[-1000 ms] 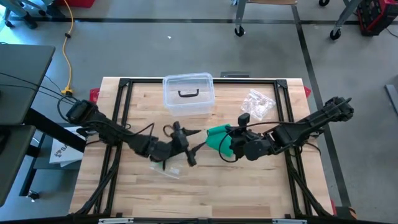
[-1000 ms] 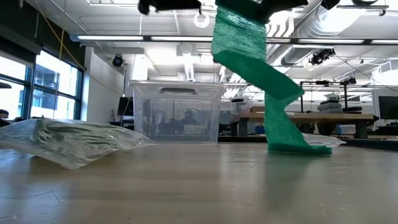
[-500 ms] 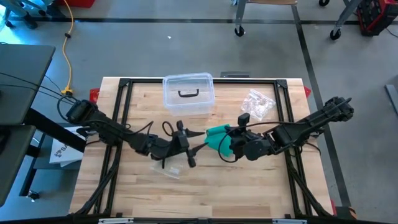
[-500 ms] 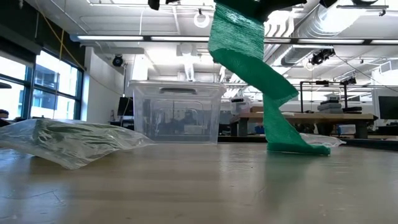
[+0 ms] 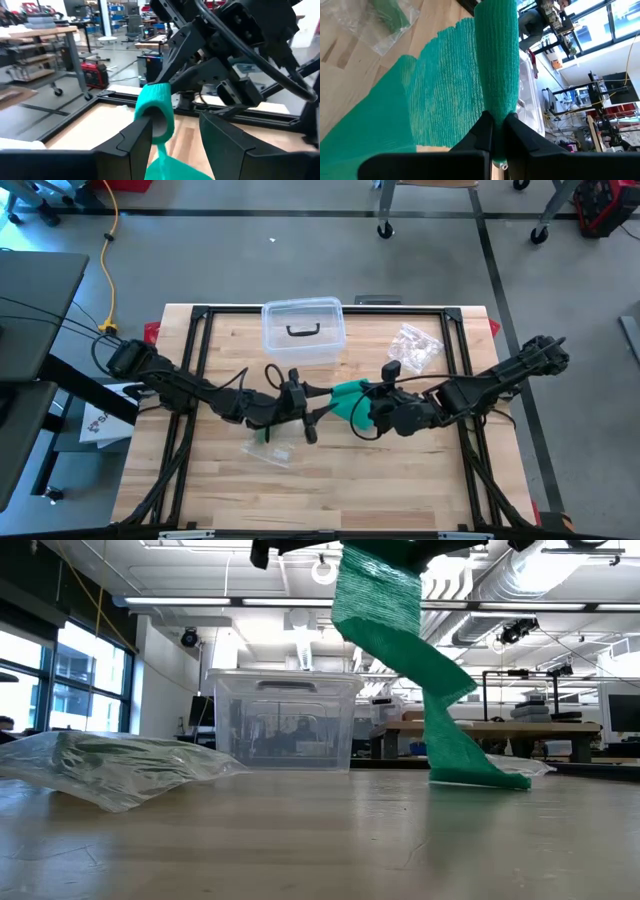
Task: Roll bandage
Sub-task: Roll the dark green bandage
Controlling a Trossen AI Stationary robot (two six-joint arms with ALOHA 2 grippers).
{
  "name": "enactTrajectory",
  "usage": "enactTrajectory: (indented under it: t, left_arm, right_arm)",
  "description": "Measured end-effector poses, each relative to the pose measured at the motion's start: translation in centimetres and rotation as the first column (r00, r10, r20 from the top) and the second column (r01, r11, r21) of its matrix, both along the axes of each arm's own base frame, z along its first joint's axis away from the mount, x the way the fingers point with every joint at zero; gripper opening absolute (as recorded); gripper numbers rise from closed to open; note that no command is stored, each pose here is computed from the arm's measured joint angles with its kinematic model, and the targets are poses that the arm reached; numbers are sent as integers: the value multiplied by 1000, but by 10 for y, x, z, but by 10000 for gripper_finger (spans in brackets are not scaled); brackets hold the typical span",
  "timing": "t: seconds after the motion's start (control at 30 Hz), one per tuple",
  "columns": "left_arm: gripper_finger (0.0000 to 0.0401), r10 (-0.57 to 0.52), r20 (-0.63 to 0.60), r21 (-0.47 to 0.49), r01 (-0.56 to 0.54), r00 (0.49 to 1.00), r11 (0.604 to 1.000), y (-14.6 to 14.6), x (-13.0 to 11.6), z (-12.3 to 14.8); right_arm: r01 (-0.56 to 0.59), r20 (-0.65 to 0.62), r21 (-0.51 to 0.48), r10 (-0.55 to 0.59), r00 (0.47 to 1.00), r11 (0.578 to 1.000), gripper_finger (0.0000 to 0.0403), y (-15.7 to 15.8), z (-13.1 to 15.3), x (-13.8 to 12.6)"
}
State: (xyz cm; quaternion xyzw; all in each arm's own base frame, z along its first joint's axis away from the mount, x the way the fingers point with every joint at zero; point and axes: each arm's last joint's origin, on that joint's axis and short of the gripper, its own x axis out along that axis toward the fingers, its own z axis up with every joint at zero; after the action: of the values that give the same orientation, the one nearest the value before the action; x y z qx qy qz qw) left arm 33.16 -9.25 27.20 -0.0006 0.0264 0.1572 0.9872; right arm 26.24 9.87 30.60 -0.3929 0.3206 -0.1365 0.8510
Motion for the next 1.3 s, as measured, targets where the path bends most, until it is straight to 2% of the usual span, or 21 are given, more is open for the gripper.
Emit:
enactTrajectory:
  t: [0.4,0.5,0.6,0.7,0.9,1.0,1.07,1.17,1.23,1.3]
  left_arm:
    - [150,0,21,-71,2,1000,998,8,3,0]
    - [117,2,21,-70,-1,1000,998,8,3,0]
    - [60,7,19,-69,-6,1000,998,9,3,0]
    - [12,14,15,-45,-14,1000,999,6,2,0]
    - [7,148,3,60,-148,989,987,-2,-7,6]
    - [6,148,11,118,-149,989,982,-10,-16,16]
    - [6,127,19,156,-129,992,979,-15,-22,24]
    - [6,77,52,213,-86,996,973,-24,-32,37]
    - [6,-15,76,252,-5,997,968,-32,-39,46]
    - [6,-163,103,288,127,981,949,-42,-47,54]
  right_arm:
    - [-52,23,4,52,998,999,17,2,4,4]
    - [-60,23,15,60,998,998,21,3,4,4]
    - [-62,28,29,61,998,998,33,3,4,4]
    - [-49,44,44,48,998,998,62,3,4,4]
    - [-43,140,76,32,990,996,155,9,23,-17]
    - [-97,196,117,72,978,988,188,13,38,-35]
    - [-165,232,189,119,965,968,196,15,47,-48]
    - [-288,241,302,219,945,909,198,17,49,-63]
    - [-303,232,351,231,945,886,199,15,37,-68]
    - [-281,233,389,202,951,877,199,13,19,-72]
